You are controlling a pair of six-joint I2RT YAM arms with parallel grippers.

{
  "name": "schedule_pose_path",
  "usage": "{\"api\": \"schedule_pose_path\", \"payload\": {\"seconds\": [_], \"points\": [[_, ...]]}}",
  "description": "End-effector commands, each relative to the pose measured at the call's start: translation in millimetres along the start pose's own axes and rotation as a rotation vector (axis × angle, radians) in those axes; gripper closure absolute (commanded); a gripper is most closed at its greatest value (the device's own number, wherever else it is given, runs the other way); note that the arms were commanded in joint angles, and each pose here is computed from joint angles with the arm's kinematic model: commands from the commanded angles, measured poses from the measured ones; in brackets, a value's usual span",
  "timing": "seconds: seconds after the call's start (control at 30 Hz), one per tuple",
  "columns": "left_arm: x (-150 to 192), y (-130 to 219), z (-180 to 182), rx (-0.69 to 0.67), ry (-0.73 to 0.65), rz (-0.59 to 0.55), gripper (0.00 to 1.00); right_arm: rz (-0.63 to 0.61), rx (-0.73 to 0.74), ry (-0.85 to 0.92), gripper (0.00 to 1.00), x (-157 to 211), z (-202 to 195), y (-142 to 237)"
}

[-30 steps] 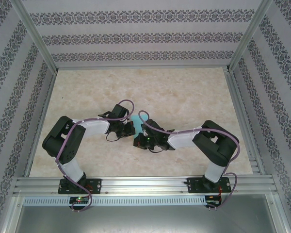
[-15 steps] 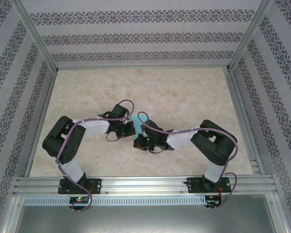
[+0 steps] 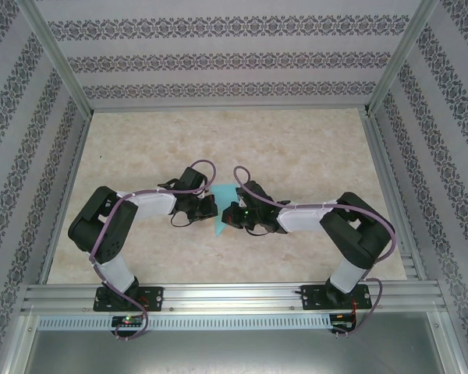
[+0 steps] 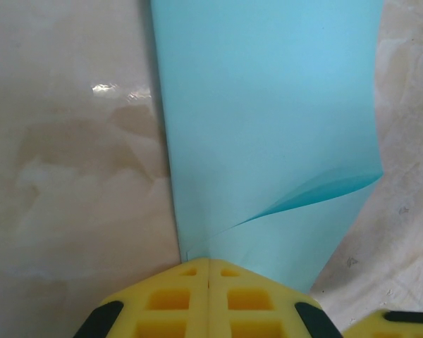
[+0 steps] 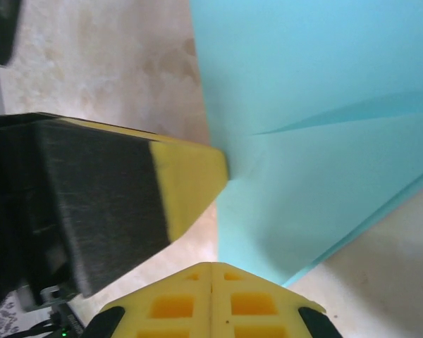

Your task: Fold a paper plane with a square sheet of paper (pick it up from the middle)

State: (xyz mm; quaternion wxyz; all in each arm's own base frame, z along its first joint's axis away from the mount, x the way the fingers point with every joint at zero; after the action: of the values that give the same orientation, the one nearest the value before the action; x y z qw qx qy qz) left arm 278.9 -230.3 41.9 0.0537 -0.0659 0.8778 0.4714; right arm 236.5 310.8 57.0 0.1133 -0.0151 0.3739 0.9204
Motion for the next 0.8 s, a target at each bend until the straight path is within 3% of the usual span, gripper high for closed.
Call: {"api": "schedule_pose_path", "payload": {"seconds": [0.0, 0.17, 0.47, 0.77], "points": [[7, -5, 19, -0.108, -0.002, 0.02, 1.0, -0.007, 0.053, -0.005, 1.0, -6, -13, -8], [-2, 2, 4, -0.063, -0.042, 0.006, 0.99, -0.014, 0.105, -0.035, 1.0, -5, -29, -15], [-9, 47, -38, 0.083, -0.073, -0.111, 0.83, -0.036, 0.121, -0.11, 1.0, -3, -35, -13], [40, 42, -38, 0.132, -0.026, -0.053, 0.92, -0.034, 0.068, -0.142, 1.0, -2, -23, -14]]}}
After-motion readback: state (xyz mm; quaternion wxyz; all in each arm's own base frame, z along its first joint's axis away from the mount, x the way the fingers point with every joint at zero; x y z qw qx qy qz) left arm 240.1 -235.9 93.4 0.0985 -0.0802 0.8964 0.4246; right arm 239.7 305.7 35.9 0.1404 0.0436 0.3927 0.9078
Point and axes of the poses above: each hand's point on the last joint's axis, 136 mm out from that joint toward the fingers, its own y axis back along the fingers, its own z axis along the line the jaws close on, x = y × z, the point moved 3 cm from there along y, back along the fingers, and after that the axes turned 5 degrees about -y, right-handed, at the moved point
